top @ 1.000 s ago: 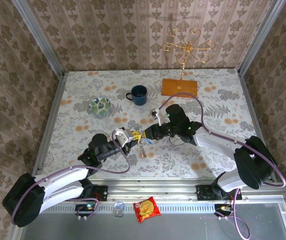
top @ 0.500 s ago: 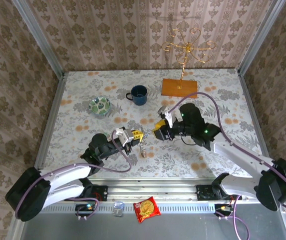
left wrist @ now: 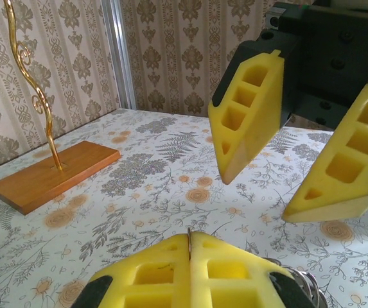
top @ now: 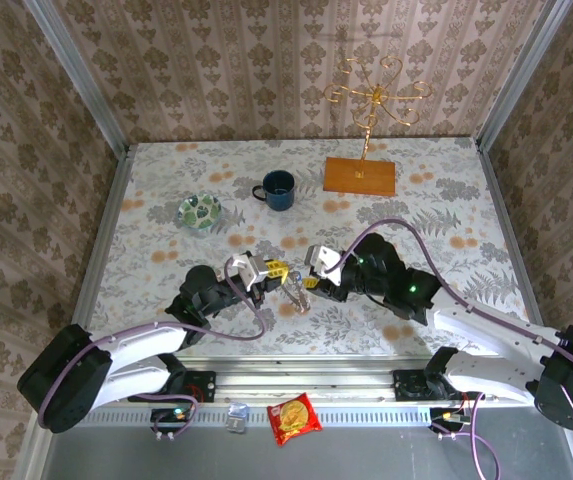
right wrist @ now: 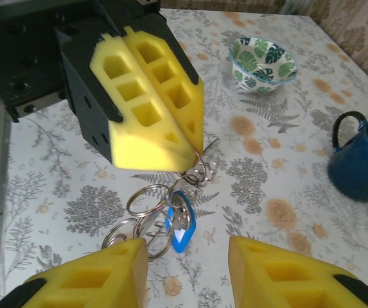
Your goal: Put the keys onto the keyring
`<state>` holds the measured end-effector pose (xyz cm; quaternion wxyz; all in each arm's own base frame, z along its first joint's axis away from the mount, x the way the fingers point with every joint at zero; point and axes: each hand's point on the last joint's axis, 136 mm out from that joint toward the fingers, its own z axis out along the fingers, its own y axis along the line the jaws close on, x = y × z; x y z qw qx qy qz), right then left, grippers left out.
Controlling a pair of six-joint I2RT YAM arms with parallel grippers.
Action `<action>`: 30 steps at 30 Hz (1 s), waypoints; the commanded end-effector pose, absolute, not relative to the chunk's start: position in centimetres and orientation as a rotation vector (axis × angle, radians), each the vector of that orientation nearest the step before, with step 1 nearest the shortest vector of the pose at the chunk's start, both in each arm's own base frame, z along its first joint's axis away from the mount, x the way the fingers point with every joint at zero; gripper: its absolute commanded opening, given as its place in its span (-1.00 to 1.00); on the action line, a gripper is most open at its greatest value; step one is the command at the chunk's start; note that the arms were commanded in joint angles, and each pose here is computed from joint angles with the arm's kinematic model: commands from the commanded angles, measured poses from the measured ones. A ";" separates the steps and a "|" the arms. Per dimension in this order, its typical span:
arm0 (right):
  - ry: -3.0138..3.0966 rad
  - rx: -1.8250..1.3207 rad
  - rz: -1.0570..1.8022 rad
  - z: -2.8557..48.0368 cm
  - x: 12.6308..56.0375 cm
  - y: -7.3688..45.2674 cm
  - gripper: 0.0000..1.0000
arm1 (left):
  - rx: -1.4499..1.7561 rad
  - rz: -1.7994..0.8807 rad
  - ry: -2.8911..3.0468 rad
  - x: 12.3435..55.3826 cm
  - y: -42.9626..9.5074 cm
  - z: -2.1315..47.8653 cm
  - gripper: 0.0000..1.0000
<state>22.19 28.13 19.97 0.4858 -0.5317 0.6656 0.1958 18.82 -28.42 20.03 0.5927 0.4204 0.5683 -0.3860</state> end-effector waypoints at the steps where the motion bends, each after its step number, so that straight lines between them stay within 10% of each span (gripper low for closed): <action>1: 1.555 -1.266 0.404 21.0 23.3 28.6 -0.23 | 0.938 -0.925 1.251 18.9 -28.5 22.4 -1.00; 30: 1.555 -1.251 0.432 20.7 23.8 31.0 -0.42 | 0.922 -0.928 1.249 19.0 -29.0 22.9 -1.00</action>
